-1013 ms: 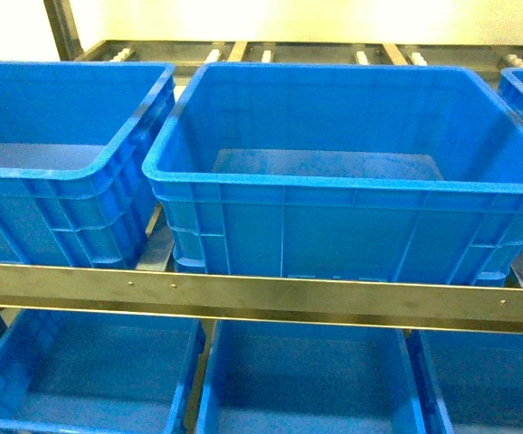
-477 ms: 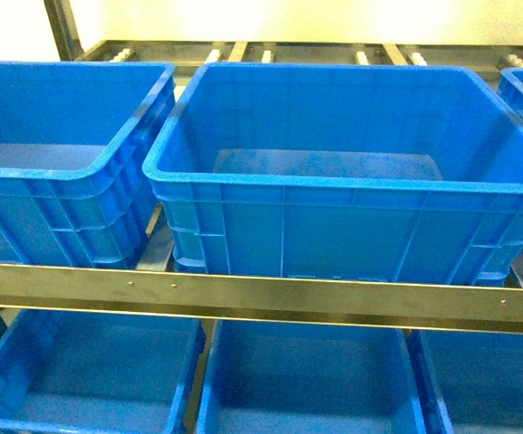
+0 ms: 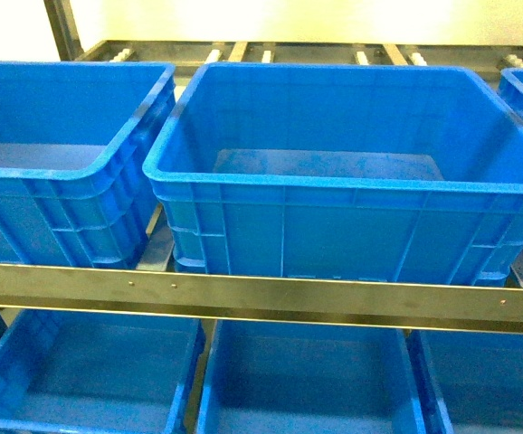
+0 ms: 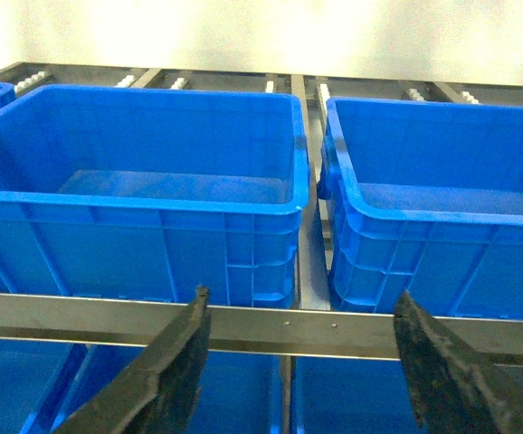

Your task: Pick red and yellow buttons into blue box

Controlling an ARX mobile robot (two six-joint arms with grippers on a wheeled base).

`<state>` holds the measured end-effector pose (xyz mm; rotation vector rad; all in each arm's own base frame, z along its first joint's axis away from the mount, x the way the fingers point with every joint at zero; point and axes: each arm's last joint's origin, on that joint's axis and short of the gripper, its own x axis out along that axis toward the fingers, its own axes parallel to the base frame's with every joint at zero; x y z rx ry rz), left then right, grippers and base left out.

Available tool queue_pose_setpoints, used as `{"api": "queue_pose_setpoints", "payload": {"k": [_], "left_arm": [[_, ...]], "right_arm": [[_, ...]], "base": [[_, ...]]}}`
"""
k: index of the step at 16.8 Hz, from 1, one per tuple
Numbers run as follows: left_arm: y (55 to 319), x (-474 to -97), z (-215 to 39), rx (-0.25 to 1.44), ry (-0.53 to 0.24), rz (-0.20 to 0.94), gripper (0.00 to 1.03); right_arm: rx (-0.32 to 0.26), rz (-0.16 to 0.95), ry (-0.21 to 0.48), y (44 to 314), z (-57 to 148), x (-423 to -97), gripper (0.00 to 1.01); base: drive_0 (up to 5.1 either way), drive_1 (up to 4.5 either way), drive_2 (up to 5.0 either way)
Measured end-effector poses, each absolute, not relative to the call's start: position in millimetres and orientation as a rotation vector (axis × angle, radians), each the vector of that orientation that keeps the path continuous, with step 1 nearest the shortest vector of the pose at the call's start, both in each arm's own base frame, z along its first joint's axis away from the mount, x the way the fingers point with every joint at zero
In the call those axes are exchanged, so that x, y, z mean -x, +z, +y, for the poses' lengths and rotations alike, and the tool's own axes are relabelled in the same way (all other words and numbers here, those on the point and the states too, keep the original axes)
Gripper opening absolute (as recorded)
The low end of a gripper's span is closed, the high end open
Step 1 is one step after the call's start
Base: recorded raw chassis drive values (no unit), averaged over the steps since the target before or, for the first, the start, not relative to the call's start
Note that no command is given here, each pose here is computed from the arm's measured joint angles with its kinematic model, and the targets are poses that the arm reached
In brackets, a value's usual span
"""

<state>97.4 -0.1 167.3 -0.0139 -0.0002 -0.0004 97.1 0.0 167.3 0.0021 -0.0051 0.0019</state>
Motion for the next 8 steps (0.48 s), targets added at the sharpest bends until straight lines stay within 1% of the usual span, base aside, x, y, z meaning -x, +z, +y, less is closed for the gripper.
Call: {"api": "queue_pose_setpoints", "payload": {"k": [4,5,6,7,8], "left_arm": [[167.3,-97.4,-0.1,0.014,0.000,0.000,0.75],[167.3,-97.4,-0.1,0.014,0.000,0.000,0.79],[167.3,-97.4,-0.1,0.014,0.000,0.000,0.80],[167.3,-97.4,-0.1,0.014,0.000,0.000,0.86],[167.3,-97.4,-0.1,0.014,0.000,0.000,0.90]], "right_arm": [[-0.002,-0.005,0.002,167.3,0.0,-97.1,0.78],[-0.002,-0.005,0.002,167.3,0.0,-97.1,0.83],[-0.002,-0.005,0.002,167.3,0.0,-97.1,0.84],[-0.002,-0.005,0.002,167.3,0.0,-97.1,0.90],[-0.002,-0.005,0.002,167.3,0.0,-97.1,0.93]], "base": [[0.0,0.00,0.0],[0.0,0.00,0.0],[0.0,0.00,0.0],[0.0,0.00,0.0],[0.0,0.00,0.0]]}}
